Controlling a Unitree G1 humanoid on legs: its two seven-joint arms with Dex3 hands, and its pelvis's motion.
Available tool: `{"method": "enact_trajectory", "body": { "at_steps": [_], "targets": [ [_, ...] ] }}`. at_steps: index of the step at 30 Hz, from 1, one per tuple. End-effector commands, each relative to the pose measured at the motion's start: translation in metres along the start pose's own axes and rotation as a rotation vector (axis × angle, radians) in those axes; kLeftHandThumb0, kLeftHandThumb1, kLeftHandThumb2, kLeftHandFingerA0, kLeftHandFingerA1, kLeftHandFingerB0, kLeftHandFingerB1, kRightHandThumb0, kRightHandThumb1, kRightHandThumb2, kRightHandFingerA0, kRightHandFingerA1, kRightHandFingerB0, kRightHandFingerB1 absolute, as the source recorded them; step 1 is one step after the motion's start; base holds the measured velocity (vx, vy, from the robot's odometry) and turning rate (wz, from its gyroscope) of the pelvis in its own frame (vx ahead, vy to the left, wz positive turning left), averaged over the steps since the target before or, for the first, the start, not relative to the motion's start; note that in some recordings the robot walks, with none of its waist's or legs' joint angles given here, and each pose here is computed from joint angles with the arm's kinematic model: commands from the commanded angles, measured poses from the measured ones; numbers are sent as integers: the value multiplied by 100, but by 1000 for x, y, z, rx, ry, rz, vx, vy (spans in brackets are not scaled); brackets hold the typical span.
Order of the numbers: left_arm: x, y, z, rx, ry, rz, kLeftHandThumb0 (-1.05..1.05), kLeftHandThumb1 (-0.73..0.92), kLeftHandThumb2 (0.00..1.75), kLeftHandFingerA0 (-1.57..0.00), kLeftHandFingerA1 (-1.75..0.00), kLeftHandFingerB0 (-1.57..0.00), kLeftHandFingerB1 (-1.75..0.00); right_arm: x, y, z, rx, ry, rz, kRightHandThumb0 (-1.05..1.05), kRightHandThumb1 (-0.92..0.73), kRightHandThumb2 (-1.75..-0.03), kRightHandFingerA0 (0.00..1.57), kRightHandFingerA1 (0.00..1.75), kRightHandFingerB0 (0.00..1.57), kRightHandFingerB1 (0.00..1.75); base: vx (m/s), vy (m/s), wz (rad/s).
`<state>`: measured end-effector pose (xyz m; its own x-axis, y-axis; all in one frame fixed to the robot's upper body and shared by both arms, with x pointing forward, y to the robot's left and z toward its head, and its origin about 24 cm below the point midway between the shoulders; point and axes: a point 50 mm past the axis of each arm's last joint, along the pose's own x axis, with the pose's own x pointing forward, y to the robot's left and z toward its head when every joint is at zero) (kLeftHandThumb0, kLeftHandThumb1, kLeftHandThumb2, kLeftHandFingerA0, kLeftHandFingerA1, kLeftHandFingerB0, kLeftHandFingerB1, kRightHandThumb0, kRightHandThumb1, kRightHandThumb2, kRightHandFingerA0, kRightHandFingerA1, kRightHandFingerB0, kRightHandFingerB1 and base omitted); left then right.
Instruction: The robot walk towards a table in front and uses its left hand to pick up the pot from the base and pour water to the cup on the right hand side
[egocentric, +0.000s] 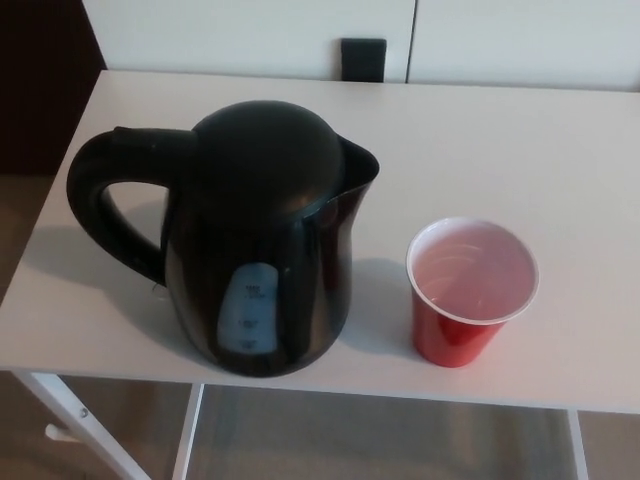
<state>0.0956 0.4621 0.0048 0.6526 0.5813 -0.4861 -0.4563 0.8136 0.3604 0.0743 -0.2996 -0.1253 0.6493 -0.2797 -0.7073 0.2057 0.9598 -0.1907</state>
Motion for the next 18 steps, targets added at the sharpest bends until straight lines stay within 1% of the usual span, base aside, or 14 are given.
{"method": "enact_trajectory", "body": {
  "at_steps": [1, 2, 3, 4, 5, 6, 7, 8, 9, 11, 12, 13, 14, 18],
  "targets": [
    [-10, 25, 72, -29, -329, -53, -69, 24, 97, -4, -80, 0, -56, -5, -7, 7, -40, -70, -21, -49, -50, -71, 30, 47, 12, 40, 0, 0, 0],
    [-11, 25, 77, -26, -349, -56, -69, 24, 97, -4, -80, 0, -56, -5, -6, 8, -38, -73, -20, -49, -50, -71, 30, 47, 12, 40, 0, 0, 0],
    [-19, 19, 106, -42, -476, -85, -63, 33, 101, 0, -114, 0, -56, -2, -3, 12, 6, -97, 7, -54, -45, -72, 28, 50, 9, 41, 0, 0, 0],
    [-24, 17, 119, -39, -535, -111, -69, 37, 88, 0, -117, 0, -66, -1, -1, 13, -14, -99, 14, -57, -45, -74, 28, 49, 9, 41, 0, 0, 0],
    [-25, 16, 122, -37, -548, -117, -69, 37, 88, 0, -117, 0, -66, -1, -1, 13, -21, -99, 15, -57, -45, -74, 28, 49, 9, 41, 0, 0, 0],
    [-29, 14, 131, -31, -582, -137, -77, 31, 97, -13, -83, 0, -64, -1, 0, 12, -30, -100, 23, -59, -44, -74, 30, 49, 9, 41, 0, 0, 0],
    [-34, 11, 143, -2, -622, -161, -85, 36, 97, -20, -87, -2, -72, -3, 3, 13, -40, -117, 41, -58, -45, -74, 28, 50, 8, 41, 0, 0, 0],
    [-37, 7, 151, 10, -653, -183, -98, 32, 87, -26, -100, -9, -86, -3, 5, 13, -56, -122, 45, -53, -46, -72, 29, 50, 11, 41, 0, 0, 0],
    [-41, 0, 162, 27, -695, -220, -93, 52, 55, -10, -131, -5, -118, -3, 8, 14, -80, -131, 50, -53, -46, -71, 30, 50, 12, 42, 0, 0, 0],
    [-45, -9, 174, 46, -725, -268, -100, 48, 54, -16, -129, -13, -118, -3, 10, 14, -101, -133, 51, -55, -45, -73, 30, 50, 11, 42, 0, 0, 0],
    [-47, -14, 179, 50, -733, -289, -78, 30, 95, -34, -100, -13, -85, -3, 10, 14, -109, -127, 48, -54, -45, -73, 30, 50, 11, 42, 0, 0, 0],
    [-49, -18, 182, 50, -737, -302, -78, 30, 95, -34, -100, -13, -85, -3, 9, 13, -111, -122, 47, -54, -45, -73, 30, 50, 11, 42, 0, 0, 0],
    [-52, -32, 193, 65, -765, -350, -105, 42, 55, -15, -141, -19, -126, -2, 9, 14, -91, -121, 44, -53, -47, -71, 30, 49, 11, 41, 0, 0, 0],
    [-50, -58, 203, 118, -787, -422, -105, 41, 57, -1, -153, 0, -132, -1, 7, 15, -81, -119, 46, -52, -48, -70, 29, 48, 10, 40, 0, 0, 0]
  ]
}}
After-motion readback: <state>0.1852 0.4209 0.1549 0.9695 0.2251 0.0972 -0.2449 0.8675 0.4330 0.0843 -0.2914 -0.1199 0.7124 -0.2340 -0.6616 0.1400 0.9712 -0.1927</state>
